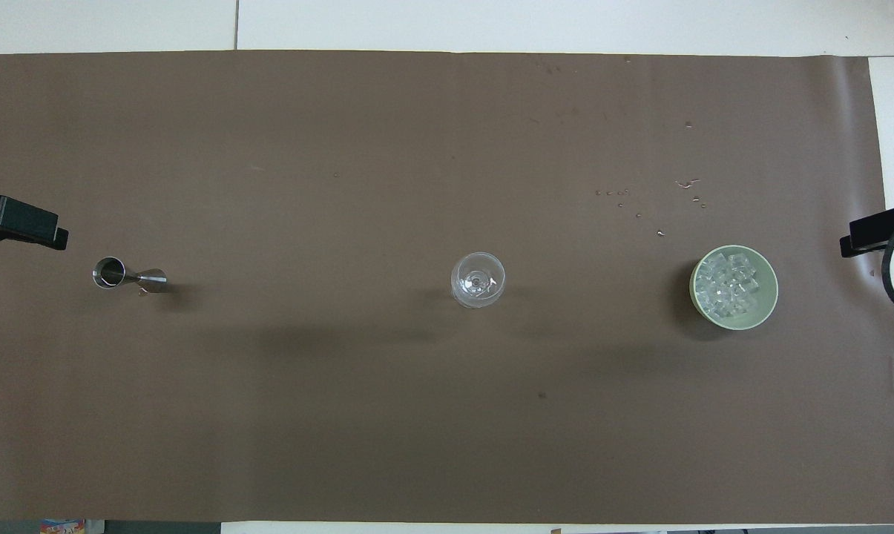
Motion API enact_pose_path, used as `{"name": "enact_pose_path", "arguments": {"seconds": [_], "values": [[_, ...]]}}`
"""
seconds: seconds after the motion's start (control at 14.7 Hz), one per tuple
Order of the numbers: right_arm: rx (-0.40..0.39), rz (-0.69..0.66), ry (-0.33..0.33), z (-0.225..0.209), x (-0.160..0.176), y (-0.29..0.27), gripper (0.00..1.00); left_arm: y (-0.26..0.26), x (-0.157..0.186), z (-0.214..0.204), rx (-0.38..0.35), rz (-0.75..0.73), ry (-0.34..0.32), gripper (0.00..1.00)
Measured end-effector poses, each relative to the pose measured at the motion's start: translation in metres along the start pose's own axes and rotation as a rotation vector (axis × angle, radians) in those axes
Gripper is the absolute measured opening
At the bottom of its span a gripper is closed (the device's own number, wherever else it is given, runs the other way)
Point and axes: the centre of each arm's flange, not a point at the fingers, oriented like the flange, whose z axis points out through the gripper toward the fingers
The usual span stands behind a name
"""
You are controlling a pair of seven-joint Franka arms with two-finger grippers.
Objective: Pour wine and add ice with both arms
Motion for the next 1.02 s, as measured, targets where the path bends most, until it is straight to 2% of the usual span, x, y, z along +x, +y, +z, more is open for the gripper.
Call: {"name": "enact_pose_path", "arguments": {"seconds": [0.2, 0.48, 0.88, 1.02], "values": [[0.0, 0.0, 0.0, 0.0, 0.0, 0.0, 1.0, -0.01, 0.001, 0.002, -0.017, -0.077, -0.008, 1.0], [0.0, 0.0, 0.0, 0.0, 0.0, 0.0, 1.0, -0.029, 0.021, 0.017, -0.094, -0.274, -0.037, 1.0], [0.0, 0.0, 0.0, 0.0, 0.0, 0.0, 1.0, -0.076, 0.04, 0.048, -0.268, -0.797, -0.126, 1.0], [0.0, 0.0, 0.0, 0.0, 0.0, 0.0, 1.0, -0.095, 0.042, 0.058, -0.29, -0.978, -0.166, 1.0]]}}
